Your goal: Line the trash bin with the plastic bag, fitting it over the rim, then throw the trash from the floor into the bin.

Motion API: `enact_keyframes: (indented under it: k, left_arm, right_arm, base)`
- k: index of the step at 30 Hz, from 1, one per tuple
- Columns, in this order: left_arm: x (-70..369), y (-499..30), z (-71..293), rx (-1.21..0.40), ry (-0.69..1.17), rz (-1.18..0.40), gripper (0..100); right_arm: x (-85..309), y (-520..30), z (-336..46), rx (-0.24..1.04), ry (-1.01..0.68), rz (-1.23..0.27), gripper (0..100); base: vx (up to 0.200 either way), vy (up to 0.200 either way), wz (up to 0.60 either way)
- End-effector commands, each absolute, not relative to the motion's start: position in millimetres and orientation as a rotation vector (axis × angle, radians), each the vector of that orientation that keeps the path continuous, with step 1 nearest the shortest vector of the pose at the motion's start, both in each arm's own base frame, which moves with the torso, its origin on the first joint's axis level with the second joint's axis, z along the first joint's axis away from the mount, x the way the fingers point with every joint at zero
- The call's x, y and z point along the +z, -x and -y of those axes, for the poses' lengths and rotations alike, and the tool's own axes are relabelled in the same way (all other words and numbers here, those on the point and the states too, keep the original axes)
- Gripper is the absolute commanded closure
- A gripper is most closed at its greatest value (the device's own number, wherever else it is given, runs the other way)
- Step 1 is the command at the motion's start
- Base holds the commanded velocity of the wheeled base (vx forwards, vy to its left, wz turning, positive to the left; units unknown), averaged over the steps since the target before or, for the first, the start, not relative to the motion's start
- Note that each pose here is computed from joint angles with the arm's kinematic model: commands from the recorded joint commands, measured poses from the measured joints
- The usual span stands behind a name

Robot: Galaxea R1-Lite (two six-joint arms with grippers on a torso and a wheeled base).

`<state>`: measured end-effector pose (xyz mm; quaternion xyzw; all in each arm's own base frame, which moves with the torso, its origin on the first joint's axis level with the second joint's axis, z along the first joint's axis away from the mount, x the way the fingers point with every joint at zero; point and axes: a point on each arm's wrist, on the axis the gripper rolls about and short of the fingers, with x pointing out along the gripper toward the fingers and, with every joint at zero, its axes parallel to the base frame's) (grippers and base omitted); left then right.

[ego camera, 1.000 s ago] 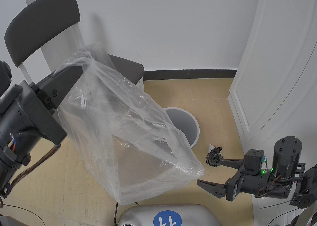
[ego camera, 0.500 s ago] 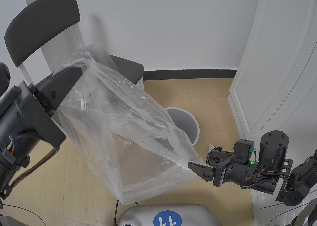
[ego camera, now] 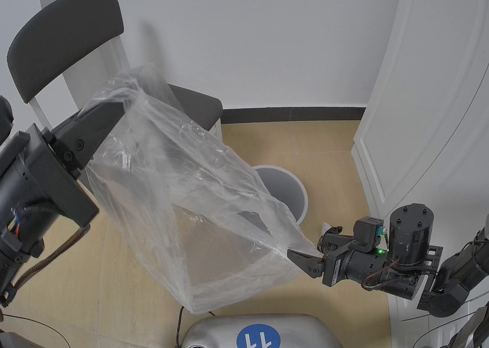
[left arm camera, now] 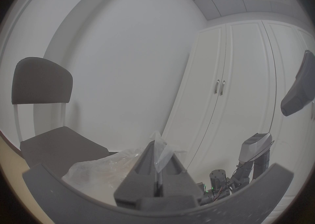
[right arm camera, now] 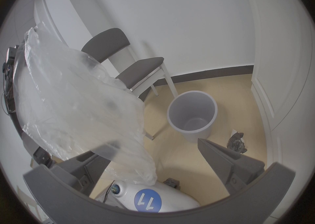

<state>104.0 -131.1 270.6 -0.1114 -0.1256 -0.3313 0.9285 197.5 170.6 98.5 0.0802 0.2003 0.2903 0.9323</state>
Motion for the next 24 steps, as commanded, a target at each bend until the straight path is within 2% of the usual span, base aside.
enact_keyframes:
  k: [1, 14, 24]
  left_arm:
    - [271, -104, 131, -0.679, 0.23, 0.259, 100]
    - [271, -104, 131, -0.679, 0.231, 0.26, 100]
    - [272, -104, 131, -0.679, 0.232, 0.262, 100]
  right_arm:
    - [93, -206, -174, 0.567, -0.173, -0.422, 0]
    - [97, -227, -189, 0.489, -0.301, -0.36, 0]
    - [94, -230, -190, 0.489, -0.304, -0.358, 0]
  base:
    - [0.0, 0.0, 0.0]
    - [0.0, 0.0, 0.0]
    - [0.0, 0.0, 0.0]
